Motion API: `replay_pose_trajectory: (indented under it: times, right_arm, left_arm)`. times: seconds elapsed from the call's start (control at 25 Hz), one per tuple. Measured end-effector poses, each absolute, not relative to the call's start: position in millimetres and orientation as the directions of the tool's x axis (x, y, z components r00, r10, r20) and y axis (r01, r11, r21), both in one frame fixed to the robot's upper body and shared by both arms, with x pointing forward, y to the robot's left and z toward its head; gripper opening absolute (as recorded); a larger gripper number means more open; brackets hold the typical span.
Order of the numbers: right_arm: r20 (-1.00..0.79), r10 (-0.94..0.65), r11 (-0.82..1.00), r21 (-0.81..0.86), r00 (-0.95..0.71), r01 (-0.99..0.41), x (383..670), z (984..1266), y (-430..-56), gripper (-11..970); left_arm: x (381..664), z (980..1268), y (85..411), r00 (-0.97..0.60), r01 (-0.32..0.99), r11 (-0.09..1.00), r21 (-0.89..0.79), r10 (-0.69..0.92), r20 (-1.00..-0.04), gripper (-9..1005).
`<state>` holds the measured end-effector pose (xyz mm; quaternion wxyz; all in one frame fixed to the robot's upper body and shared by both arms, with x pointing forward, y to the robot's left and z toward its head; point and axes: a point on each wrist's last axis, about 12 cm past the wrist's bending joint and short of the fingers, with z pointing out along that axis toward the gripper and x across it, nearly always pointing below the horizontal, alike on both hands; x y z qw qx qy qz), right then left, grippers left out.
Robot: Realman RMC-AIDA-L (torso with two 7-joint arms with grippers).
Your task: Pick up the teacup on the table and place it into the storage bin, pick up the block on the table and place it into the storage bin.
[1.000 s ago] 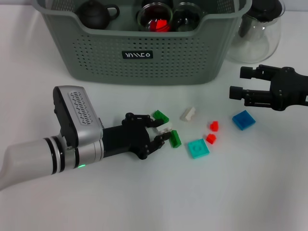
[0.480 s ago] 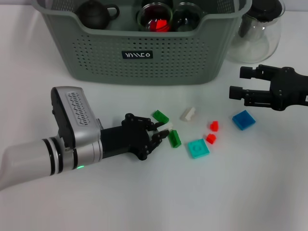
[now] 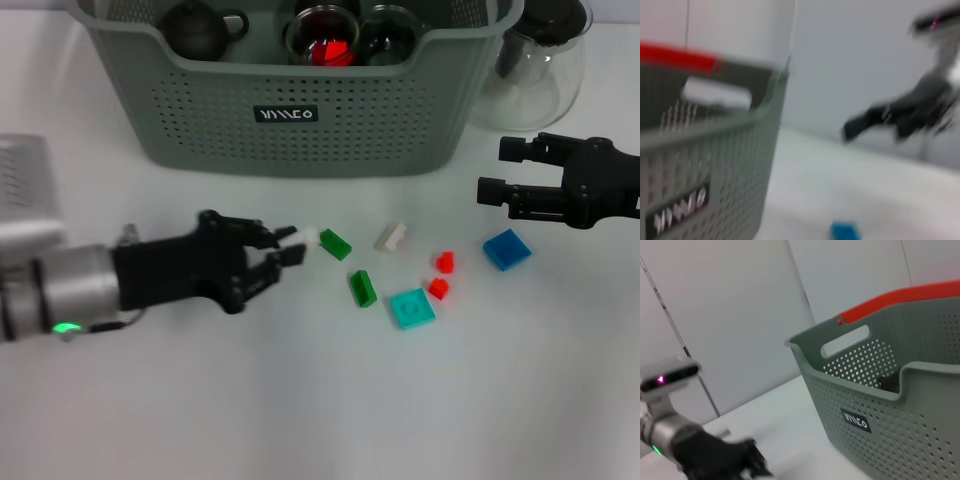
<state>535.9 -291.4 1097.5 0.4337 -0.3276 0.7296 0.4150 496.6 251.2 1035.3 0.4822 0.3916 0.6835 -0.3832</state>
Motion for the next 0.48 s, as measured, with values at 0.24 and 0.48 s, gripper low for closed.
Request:
replay_pose_trajectory:
  times: [0.24,0.48]
  right_arm:
    - [-0.906,-0.119,0.439,0.32,-0.407,-0.84,536.8,1098.0,-290.5,856]
    - [-0.908,-0.12,0.441,0.314,-0.402,-0.841,537.4,1097.5,-289.5,856]
  left_arm:
    - [506.8,1106.2,286.5,-0.196,0.934,0.299,-0.196,-0.029,-0.98,164]
    - [565.6,1194.1,288.2,-0.182,0.909,0.366,-0.199,-0.079,-0.98,164]
